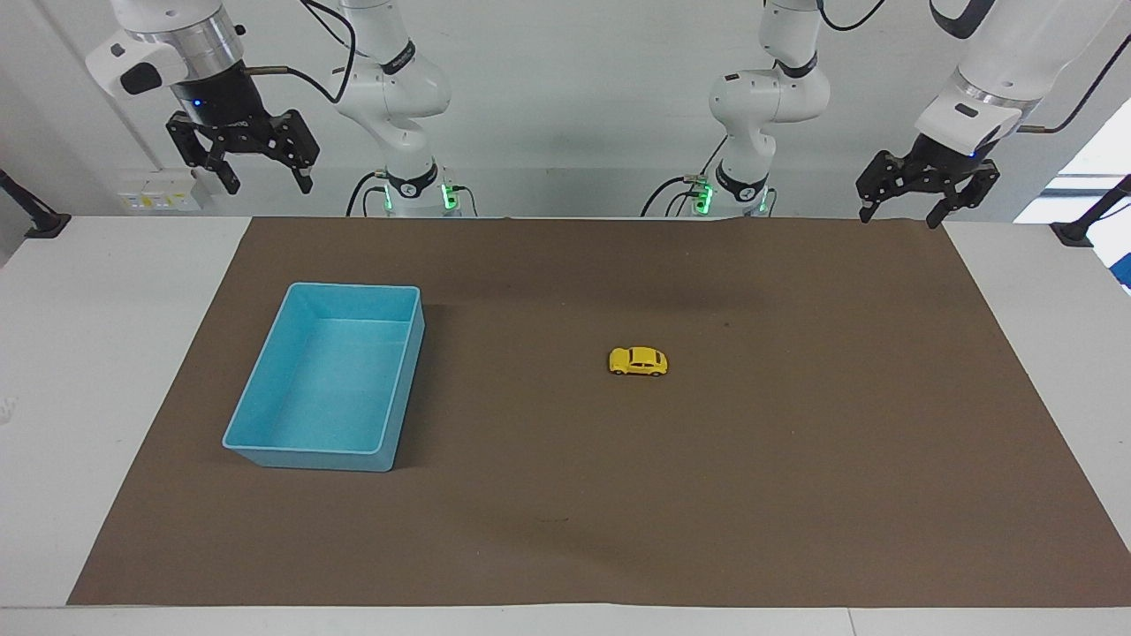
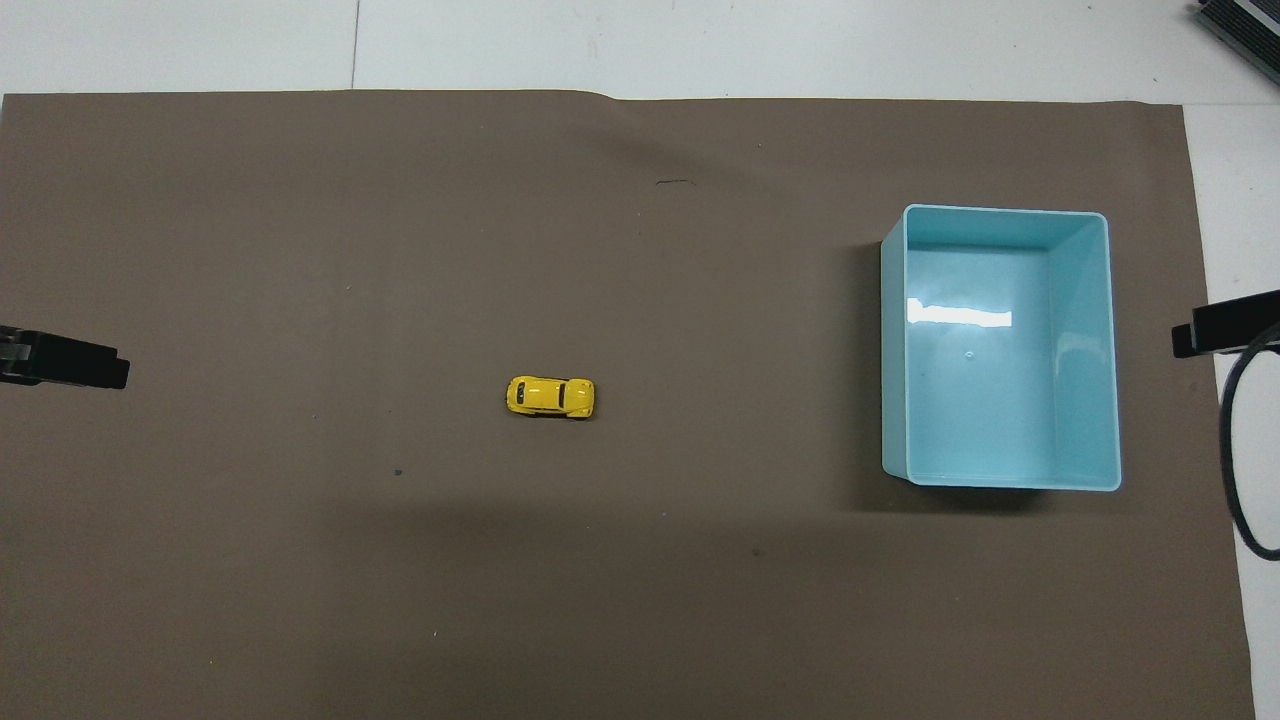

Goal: Wind up and store yellow beetle car
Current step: 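Move the left gripper down onto the yellow toy car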

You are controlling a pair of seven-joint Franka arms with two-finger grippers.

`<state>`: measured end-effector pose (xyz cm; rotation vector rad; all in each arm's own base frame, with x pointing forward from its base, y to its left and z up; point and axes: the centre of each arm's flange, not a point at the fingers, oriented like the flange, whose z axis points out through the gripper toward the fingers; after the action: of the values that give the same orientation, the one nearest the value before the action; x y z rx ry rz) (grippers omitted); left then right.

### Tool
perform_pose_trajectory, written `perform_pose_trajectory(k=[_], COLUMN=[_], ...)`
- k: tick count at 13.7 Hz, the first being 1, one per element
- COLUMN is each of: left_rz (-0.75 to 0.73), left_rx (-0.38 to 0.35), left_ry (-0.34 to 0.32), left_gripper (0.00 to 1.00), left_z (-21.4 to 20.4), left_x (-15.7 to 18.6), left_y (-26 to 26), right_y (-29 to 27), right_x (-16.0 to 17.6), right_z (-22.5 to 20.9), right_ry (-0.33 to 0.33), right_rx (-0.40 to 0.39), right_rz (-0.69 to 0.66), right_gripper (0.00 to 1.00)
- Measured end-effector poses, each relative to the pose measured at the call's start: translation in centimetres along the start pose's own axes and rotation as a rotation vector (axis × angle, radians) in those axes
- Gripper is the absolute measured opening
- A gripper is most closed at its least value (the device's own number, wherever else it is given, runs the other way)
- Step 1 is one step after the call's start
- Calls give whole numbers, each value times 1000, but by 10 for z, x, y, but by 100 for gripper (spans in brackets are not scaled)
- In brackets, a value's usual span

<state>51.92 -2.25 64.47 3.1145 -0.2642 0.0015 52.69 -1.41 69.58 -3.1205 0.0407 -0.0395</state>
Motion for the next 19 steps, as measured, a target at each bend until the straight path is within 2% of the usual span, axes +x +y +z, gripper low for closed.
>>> perform_pose_trajectory(k=[9,15,19], left_rz=[-37,-401,-774], left_rx=[-3,-3,-53], left_ry=[-17,-50,-28], left_gripper=[100,100,100], left_z=[8,75,102], left_x=[1,23,29], left_y=[3,59,88], right_y=[0,0,0], right_x=[0,0,0], right_z=[0,0,0], right_ry=[0,0,0], right_rx=[0,0,0], right_rz=[0,0,0], right_gripper=[100,100,100])
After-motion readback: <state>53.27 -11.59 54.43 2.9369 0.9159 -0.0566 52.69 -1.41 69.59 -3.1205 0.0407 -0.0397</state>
